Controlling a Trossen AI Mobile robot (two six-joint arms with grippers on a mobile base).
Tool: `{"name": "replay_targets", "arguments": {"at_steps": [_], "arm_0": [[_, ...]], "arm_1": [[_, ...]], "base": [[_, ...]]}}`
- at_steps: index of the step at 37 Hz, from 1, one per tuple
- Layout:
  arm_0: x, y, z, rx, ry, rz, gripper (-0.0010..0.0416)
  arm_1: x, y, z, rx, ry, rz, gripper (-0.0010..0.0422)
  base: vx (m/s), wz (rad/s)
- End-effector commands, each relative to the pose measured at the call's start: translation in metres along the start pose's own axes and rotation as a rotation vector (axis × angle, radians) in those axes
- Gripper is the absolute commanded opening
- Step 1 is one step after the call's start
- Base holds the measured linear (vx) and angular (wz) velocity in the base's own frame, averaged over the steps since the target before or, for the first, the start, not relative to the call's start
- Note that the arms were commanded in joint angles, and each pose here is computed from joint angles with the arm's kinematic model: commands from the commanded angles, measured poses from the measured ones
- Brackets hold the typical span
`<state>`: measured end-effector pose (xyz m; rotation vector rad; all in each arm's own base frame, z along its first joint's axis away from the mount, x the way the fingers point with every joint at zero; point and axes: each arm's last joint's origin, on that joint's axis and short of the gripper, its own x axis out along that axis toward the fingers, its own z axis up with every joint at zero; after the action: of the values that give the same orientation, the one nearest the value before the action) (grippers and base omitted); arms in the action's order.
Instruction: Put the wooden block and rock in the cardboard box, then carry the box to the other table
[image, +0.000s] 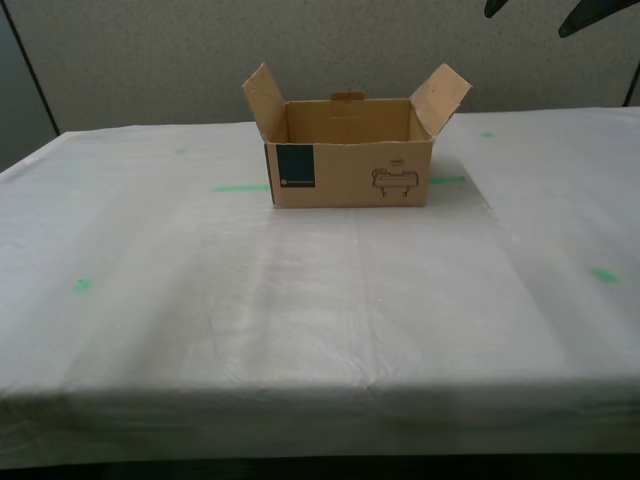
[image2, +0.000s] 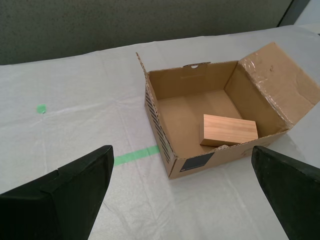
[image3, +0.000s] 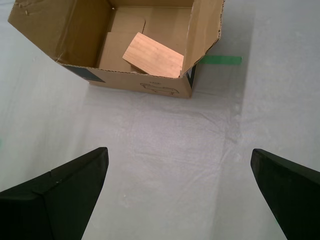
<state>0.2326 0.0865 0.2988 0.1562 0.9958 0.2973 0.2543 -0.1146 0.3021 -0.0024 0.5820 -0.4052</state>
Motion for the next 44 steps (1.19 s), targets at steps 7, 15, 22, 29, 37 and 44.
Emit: {"name": "replay_targets", "arguments": {"at_steps": [7, 15, 22, 29, 37, 44], "arm_0": [[-0.0003, 0.0001, 0.0002, 0.0, -0.002, -0.003, 0.0399], [-0.0003, 0.0001, 0.0002, 0.0, -0.002, -0.003, 0.0399], [-0.0003, 0.0001, 0.0002, 0.0, -0.003, -0.003, 0.0398], [-0.0003, 0.0001, 0.0002, 0.0, -0.002, -0.003, 0.0399], [-0.0003, 0.0001, 0.0002, 0.0, -0.003, -0.003, 0.0399], [-0.0003, 0.0001, 0.0002, 0.0, -0.003, -0.003, 0.0398]], "arm_1": [[-0.0002, 0.0, 0.0004, 0.001, -0.003, 0.001, 0.0378], [-0.0002, 0.0, 0.0004, 0.001, -0.003, 0.001, 0.0378], [-0.0002, -0.0001, 0.0004, 0.001, -0.003, 0.001, 0.0378], [-0.0002, -0.0001, 0.0004, 0.001, -0.003, 0.001, 0.0378], [-0.0002, -0.0001, 0.0004, 0.001, -0.003, 0.001, 0.0378], [-0.0002, -0.0001, 0.0004, 0.001, -0.003, 0.001, 0.0378]], "base": [[0.0, 0.0], [0.0, 0.0], [0.0, 0.0], [0.0, 0.0], [0.0, 0.0], [0.0, 0.0]]}}
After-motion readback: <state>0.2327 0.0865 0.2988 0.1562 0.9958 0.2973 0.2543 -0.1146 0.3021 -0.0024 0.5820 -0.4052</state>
